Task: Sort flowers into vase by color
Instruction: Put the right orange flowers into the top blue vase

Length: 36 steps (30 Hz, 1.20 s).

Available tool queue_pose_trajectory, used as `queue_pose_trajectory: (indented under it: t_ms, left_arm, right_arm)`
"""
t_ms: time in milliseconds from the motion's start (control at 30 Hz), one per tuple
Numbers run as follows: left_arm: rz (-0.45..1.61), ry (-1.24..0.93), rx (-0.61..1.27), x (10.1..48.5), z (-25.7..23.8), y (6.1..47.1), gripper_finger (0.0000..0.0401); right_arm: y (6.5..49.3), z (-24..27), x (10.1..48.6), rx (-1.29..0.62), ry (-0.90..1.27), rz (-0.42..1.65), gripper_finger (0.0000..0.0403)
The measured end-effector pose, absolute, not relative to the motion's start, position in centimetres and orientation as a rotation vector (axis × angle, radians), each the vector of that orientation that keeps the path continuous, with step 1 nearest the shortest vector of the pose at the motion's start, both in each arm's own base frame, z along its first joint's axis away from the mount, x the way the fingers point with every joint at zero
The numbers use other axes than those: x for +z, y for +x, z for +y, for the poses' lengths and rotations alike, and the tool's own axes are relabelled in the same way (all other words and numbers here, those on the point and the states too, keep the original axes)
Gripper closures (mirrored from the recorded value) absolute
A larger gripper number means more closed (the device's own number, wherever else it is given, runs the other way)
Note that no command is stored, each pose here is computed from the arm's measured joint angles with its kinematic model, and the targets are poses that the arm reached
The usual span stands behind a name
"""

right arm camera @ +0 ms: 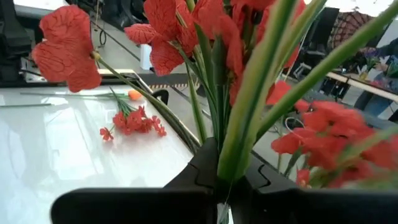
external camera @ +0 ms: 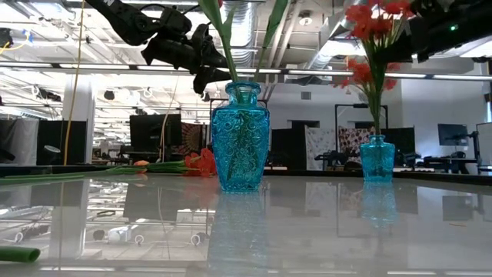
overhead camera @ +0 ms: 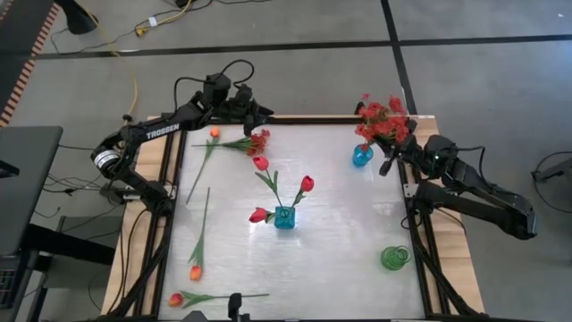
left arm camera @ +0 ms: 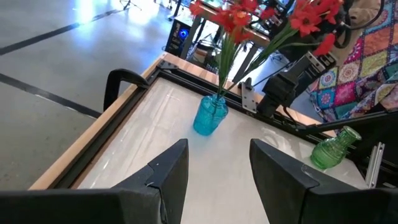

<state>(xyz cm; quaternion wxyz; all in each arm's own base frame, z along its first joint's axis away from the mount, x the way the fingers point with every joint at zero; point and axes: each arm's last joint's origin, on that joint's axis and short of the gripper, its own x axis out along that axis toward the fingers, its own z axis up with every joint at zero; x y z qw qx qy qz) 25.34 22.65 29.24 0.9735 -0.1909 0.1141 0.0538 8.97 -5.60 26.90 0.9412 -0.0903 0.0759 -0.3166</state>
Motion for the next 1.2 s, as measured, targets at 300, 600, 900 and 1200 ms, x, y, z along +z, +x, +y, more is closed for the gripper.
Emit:
queue_pose_trajectory:
  t_ms: [300, 600, 900, 1200]
  left_arm:
    - [0.231, -0.379, 0.108, 29.2, 22.6, 25.3, 0.0243]
    - [0.231, -0.377, 0.109, 29.2, 22.6, 25.3, 0.0243]
    - [0.231, -0.377, 0.109, 29.2, 22.6, 25.3, 0.0243]
    - [0.231, -0.377, 0.109, 29.2, 22.6, 25.3, 0.0243]
  right_arm:
    - [9.2, -5.8, 25.3, -0.650, -0.115, 0.180, 0.0361]
    - [9.3, -5.9, 24.8, -0.672, -0.096, 0.192, 0.0361]
    - [9.2, -5.9, 24.7, -0.693, -0.125, 0.209, 0.0338]
    - [9.2, -5.9, 24.4, -0.690, -0.125, 0.250, 0.0288]
